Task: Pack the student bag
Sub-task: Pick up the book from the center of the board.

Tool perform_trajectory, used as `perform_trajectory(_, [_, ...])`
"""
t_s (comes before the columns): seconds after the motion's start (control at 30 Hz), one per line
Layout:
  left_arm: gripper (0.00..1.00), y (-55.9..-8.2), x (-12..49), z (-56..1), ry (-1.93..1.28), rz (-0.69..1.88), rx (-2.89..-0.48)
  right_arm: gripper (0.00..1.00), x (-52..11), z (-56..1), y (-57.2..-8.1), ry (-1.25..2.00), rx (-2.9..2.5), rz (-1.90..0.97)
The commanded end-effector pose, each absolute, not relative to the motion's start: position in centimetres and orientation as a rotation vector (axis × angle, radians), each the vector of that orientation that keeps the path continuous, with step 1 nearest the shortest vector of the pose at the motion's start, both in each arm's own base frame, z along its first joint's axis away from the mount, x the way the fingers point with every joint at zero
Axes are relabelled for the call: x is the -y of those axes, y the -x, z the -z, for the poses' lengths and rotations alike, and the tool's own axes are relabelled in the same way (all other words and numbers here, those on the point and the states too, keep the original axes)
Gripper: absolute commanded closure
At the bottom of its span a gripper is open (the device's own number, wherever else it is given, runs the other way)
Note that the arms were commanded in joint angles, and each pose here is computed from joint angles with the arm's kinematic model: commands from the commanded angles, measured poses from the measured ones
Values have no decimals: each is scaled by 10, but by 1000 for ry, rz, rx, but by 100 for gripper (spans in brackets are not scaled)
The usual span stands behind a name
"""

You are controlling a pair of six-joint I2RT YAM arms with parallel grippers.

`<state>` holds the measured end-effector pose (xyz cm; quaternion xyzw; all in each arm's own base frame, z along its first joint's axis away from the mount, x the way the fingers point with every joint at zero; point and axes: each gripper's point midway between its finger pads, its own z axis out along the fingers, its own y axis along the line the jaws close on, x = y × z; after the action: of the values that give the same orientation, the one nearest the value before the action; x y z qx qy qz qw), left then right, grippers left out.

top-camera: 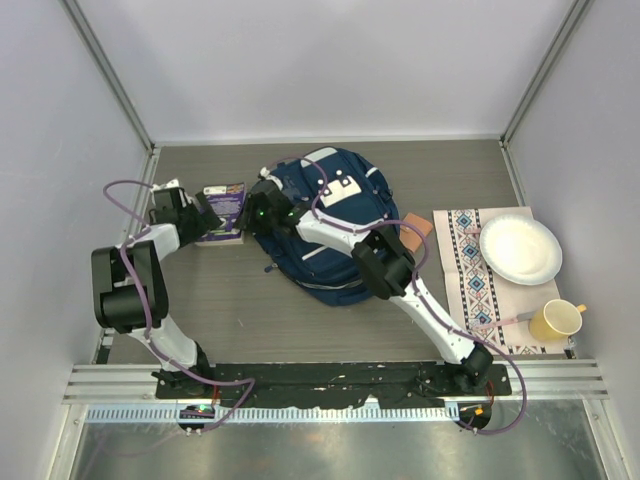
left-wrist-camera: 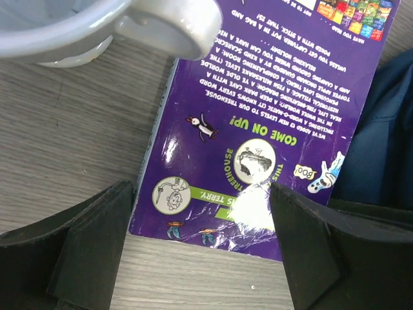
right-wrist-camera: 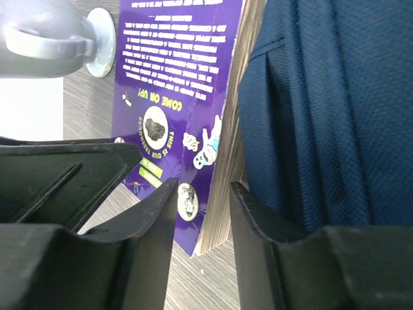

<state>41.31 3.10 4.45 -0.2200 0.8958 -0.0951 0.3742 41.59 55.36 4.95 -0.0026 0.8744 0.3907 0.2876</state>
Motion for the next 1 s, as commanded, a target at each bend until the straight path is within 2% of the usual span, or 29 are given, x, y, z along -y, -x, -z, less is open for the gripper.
perform_trajectory(0.0, [13, -409, -9, -49, 562, 412, -2324, 59, -555, -45, -412, 51, -2356, -1046])
perform_trajectory(0.03, [17, -406, -7, -46, 566, 425, -2331, 59, -554, -46, -411, 59, -2359, -1049])
perform_trajectory(0.1, [20, -398, 0, -42, 583, 467, -2347, 72, -553, -47, -405, 83, -2364, -1045])
perform_trajectory(0.3, [33, -370, 14, -45, 669, 550, -2359, 90, -544, -45, -380, 149, -2391, -1070])
perform_trajectory(0.33, [34, -362, 17, -43, 683, 560, -2372, 90, -543, -53, -376, 167, -2384, -1076])
perform_trajectory(0.57, [35, -315, 30, -53, 712, 502, -2429, 90, -527, -50, -327, 289, -2439, -1112])
perform_trajectory(0.77, [29, -266, 38, -72, 771, 485, -2375, 89, -501, -44, -278, 361, -2508, -1116])
perform_trajectory(0.83, [22, -252, 32, -71, 819, 441, -2350, 85, -498, -64, -273, 360, -2461, -1166])
perform_trajectory(0.9, [14, -249, 26, -79, 819, 410, -2288, 77, -495, -70, -269, 376, -2450, -1179])
perform_trajectory(0.97, [10, -245, 18, -81, 819, 349, -2288, 64, -496, -75, -273, 387, -2447, -1165])
